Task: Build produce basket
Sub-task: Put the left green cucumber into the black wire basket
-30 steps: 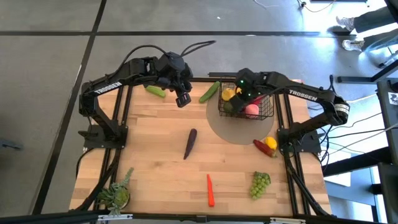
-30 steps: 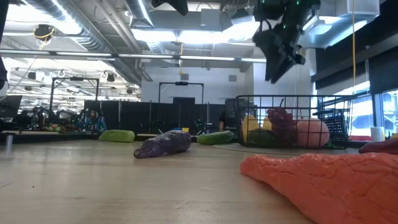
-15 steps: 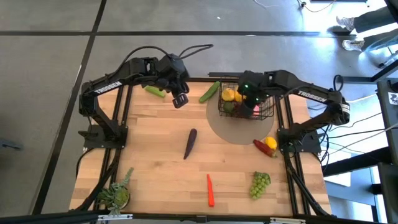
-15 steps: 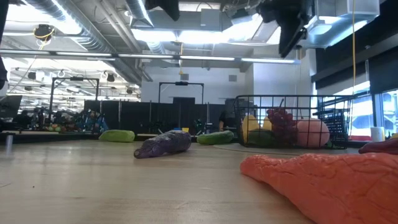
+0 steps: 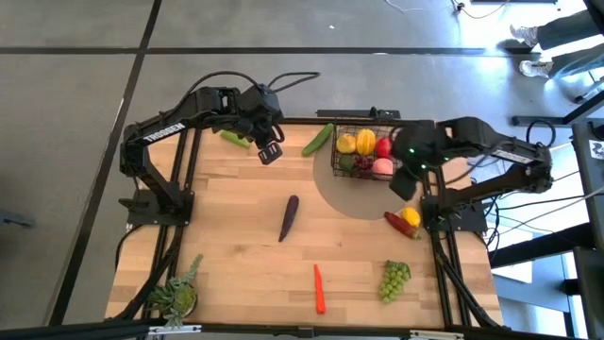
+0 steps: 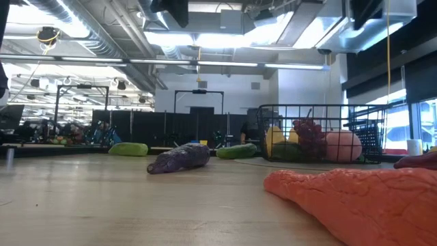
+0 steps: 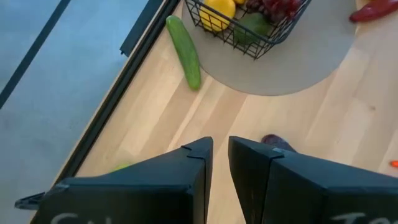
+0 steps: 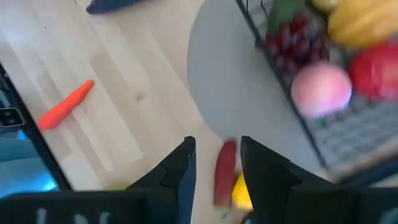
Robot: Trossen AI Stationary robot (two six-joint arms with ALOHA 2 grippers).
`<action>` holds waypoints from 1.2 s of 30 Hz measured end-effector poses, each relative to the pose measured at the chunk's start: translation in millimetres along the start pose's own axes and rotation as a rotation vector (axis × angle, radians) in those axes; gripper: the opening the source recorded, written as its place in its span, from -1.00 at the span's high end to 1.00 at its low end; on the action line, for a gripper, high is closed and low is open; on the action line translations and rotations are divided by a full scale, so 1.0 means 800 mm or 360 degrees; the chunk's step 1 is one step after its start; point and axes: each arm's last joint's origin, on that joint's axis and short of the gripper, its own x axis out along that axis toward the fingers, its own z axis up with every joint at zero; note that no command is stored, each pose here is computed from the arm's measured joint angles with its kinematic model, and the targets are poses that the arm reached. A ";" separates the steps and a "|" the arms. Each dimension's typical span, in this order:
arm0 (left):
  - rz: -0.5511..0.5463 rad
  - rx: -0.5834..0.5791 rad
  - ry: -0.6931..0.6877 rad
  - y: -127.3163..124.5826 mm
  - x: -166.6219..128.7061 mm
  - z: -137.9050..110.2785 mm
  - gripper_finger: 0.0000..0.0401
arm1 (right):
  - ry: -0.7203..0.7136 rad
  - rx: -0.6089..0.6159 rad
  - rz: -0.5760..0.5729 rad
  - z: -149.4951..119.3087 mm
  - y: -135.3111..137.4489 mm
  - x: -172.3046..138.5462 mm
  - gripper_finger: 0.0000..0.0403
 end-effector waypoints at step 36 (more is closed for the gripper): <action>0.0019 -0.0399 0.0677 0.015 0.119 -0.081 0.79 | -0.0260 0.0191 0.0016 -0.010 0.034 -0.004 0.41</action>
